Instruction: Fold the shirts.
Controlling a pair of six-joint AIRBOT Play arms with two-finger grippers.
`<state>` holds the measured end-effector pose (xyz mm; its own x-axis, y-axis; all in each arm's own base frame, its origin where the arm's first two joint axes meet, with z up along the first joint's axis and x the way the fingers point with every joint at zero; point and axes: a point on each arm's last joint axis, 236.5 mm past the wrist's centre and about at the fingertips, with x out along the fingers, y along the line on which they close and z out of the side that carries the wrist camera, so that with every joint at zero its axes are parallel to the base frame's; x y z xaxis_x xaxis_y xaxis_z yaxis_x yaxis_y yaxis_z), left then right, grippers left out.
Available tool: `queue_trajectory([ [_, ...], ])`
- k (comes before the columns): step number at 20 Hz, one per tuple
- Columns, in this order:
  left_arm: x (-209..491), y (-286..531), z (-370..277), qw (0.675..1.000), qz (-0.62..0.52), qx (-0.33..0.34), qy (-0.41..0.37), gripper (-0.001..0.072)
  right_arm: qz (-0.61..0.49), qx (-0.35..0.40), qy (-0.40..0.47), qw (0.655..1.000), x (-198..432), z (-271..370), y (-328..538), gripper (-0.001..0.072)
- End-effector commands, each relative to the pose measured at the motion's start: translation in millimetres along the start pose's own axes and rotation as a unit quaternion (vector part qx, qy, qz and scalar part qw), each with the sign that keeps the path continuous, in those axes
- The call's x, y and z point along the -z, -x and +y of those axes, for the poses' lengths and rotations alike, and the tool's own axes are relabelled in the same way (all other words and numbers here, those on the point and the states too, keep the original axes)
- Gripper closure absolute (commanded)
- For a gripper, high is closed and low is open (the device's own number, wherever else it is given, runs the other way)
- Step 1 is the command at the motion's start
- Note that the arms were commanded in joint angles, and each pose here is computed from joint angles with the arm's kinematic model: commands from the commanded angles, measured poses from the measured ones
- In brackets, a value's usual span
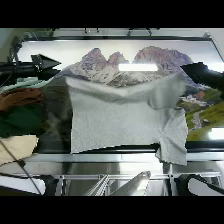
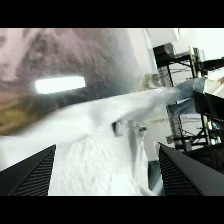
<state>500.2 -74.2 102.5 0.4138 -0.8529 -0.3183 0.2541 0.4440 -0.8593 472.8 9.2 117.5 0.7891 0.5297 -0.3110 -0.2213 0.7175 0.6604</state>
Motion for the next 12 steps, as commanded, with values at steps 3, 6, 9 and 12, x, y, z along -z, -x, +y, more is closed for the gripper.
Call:
queue_trajectory([
  [3, -8, 19, 28, 0.998, 0.055, -0.031, 0.019, -0.0003, 0.057, 0.025, -0.013, 0.998, -7, -50, 41, 0.0270],
  [6, 66, 40, 58, 0.971, 0.186, -0.123, 0.088, 0.0015, 0.181, 0.103, -0.022, 0.978, 50, -104, 106, 0.0270],
  [9, 158, 47, 81, 0.930, 0.277, -0.186, 0.156, 0.0015, 0.242, 0.162, -0.063, 0.955, 100, -145, 144, 0.0269],
  [12, 245, 44, 97, 0.897, 0.322, -0.220, 0.206, 0.0015, 0.255, 0.179, -0.091, 0.946, 133, -161, 148, 0.0270],
])
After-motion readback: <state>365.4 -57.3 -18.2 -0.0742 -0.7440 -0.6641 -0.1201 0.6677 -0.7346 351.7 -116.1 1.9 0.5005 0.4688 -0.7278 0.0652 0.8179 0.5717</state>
